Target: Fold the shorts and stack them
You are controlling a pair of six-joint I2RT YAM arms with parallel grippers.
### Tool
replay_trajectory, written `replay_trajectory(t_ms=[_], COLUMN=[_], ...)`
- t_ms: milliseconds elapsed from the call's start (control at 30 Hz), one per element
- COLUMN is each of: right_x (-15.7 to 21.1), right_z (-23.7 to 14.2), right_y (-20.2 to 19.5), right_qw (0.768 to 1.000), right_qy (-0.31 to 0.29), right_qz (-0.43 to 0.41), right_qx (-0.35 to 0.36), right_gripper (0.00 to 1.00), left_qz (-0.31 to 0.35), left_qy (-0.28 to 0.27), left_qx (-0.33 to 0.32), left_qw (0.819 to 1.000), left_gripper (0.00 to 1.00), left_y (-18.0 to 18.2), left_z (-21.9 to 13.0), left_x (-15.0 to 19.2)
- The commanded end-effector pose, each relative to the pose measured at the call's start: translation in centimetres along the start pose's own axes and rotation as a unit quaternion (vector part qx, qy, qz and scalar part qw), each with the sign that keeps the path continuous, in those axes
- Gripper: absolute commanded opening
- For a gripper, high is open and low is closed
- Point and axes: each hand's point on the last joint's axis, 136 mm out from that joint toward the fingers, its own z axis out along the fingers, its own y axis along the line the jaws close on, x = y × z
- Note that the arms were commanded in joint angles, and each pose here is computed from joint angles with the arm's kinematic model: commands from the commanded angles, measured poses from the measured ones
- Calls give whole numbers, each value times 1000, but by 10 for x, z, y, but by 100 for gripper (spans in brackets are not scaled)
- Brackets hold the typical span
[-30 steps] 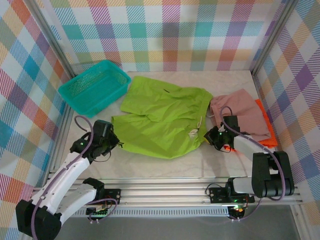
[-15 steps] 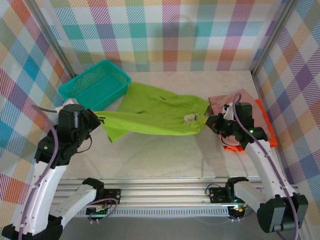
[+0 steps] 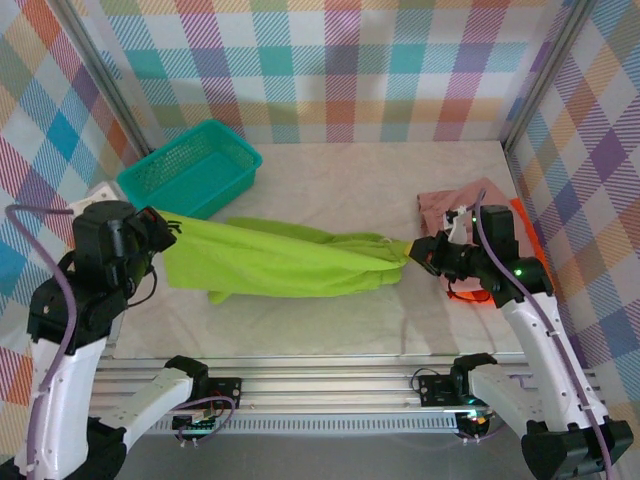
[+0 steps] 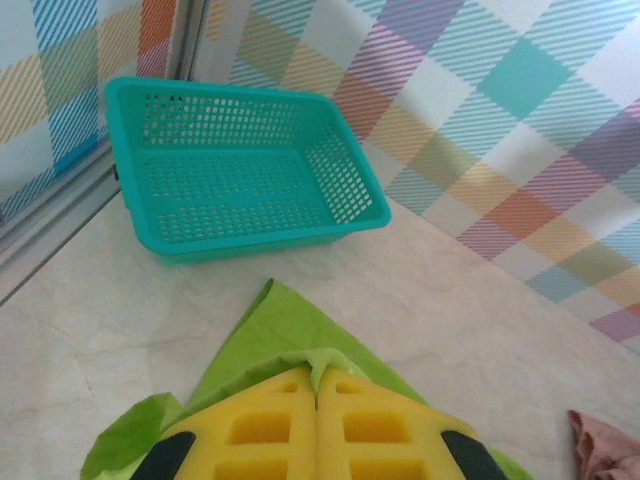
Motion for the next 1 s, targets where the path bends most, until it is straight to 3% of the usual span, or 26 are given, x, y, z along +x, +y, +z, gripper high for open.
replay_trajectory(t_ms=[0,367,833,967], right_x=[-8,-60,-144,-175], right_z=[4,53,124,151], right_y=[-17,-28,-70,-84], right_qw=[999,997,991,989], right_qy=[-15,-16,-15,-8], right_qz=[2,-2,55,90], right_qx=[45,81,118,114], right_gripper=[0,0,7,20], left_qz=[20,55,10,-9], left_qy=[2,43,125,157], left_qx=[-27,-107,-159,-140], left_qw=[999,992,979,978], left_gripper=[0,0,0,17], left_y=[-6,-12,3,-4], left_z=[33,136,255,290], left_x=[3,40,80,93])
